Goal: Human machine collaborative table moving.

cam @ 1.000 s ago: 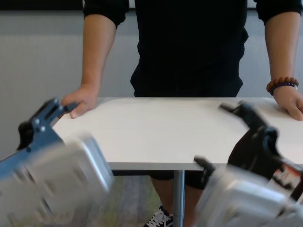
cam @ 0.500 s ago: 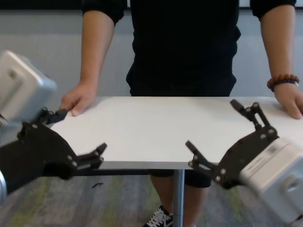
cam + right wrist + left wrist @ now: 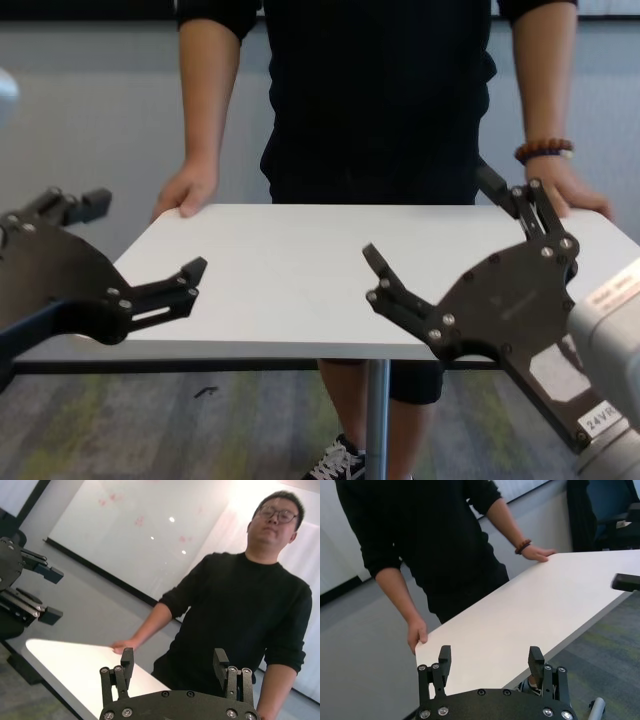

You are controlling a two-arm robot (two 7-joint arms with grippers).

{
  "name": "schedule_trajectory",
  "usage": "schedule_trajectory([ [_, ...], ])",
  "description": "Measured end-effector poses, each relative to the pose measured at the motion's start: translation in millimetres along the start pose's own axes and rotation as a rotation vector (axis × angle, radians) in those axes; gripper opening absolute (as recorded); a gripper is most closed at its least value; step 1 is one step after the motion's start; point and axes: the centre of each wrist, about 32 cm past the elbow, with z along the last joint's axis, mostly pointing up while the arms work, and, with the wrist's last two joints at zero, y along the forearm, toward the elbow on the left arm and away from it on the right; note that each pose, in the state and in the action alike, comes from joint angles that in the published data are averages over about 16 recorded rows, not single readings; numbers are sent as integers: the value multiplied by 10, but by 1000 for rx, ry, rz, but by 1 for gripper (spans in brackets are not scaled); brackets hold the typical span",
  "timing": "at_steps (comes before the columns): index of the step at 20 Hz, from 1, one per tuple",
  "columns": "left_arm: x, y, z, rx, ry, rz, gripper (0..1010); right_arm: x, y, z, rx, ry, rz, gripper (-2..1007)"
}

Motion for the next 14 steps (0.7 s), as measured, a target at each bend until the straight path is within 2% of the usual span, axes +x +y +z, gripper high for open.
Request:
schedule_trajectory([
  [4,32,132,97,-36,-13,5,1002,-15,-11,81,35,26,-12,1005],
  [7,55,211,163,-61,-37,11,1002,-1,-34,148,48,25,-19,1005],
  [10,83,258,221,-79,-61,13,1002,41,-61,208,51,15,-25,1005],
  [14,137,252,274,-85,-74,7,1002,138,-74,278,34,-2,-30,1005],
])
